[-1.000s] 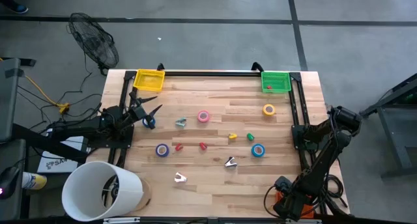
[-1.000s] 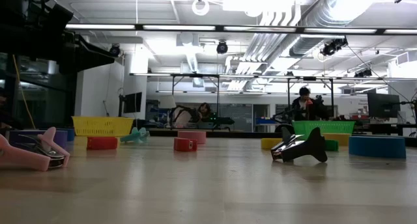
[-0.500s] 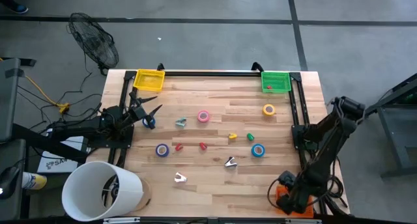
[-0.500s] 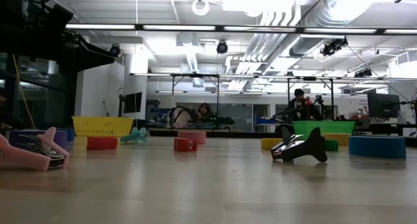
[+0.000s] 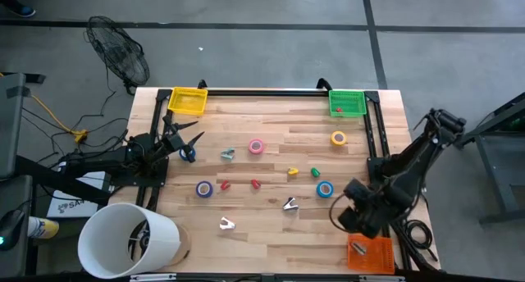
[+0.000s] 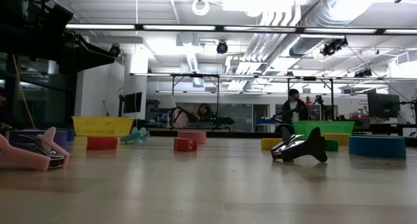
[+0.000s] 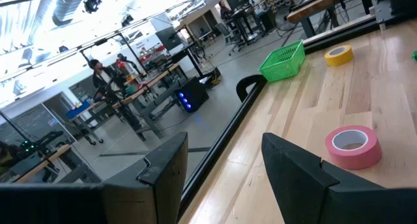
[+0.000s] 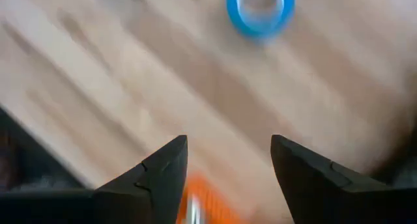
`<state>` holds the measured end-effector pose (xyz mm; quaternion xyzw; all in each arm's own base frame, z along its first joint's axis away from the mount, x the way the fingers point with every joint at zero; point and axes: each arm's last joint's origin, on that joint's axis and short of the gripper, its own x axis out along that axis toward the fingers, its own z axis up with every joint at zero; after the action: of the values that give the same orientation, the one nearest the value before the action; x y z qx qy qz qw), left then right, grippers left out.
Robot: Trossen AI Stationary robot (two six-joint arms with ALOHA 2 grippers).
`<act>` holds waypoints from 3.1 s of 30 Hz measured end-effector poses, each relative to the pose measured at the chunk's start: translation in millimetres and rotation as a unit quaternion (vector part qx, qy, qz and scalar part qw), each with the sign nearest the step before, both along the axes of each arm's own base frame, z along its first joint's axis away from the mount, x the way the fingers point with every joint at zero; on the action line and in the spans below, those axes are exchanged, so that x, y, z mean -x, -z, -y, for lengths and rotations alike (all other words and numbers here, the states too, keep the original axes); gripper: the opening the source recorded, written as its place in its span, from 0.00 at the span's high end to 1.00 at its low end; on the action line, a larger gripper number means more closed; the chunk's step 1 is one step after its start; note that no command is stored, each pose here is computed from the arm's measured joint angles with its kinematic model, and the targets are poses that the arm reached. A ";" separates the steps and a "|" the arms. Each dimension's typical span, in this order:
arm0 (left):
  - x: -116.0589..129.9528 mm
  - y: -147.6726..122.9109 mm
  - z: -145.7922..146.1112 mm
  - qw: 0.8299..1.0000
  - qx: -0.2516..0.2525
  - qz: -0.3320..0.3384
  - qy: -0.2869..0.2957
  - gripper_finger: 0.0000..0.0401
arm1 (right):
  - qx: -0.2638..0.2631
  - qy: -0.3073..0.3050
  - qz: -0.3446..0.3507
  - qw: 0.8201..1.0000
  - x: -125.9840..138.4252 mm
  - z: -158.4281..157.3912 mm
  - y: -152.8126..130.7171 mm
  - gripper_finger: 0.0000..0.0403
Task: Pick and place Stapler, Stapler remover, tape
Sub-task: Put the green stapler into the green bin
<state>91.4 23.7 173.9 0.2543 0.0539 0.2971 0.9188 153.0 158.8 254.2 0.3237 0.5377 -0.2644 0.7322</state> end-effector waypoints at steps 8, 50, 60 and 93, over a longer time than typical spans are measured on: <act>0.0 0.1 0.0 1.000 0.000 0.000 0.000 0.52 | 0.110 0.023 0.059 0.992 -28.3 31.5 -0.6 0.44; 0.0 0.1 0.0 1.000 0.000 0.000 0.000 0.52 | 0.072 0.022 -0.171 0.982 -119.8 156.5 82.8 0.27; 0.0 0.1 0.0 1.000 0.000 0.000 0.000 0.52 | 0.050 0.009 -0.152 0.987 -124.6 159.8 84.1 0.27; 0.0 0.0 0.0 1.000 0.000 0.000 0.000 0.52 | 0.001 -0.091 -0.127 0.988 -103.4 157.7 129.2 0.55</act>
<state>91.4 23.7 173.9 0.2543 0.0539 0.2970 0.9188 256.4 1.1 125.0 0.2365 0.6534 -0.2367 0.6790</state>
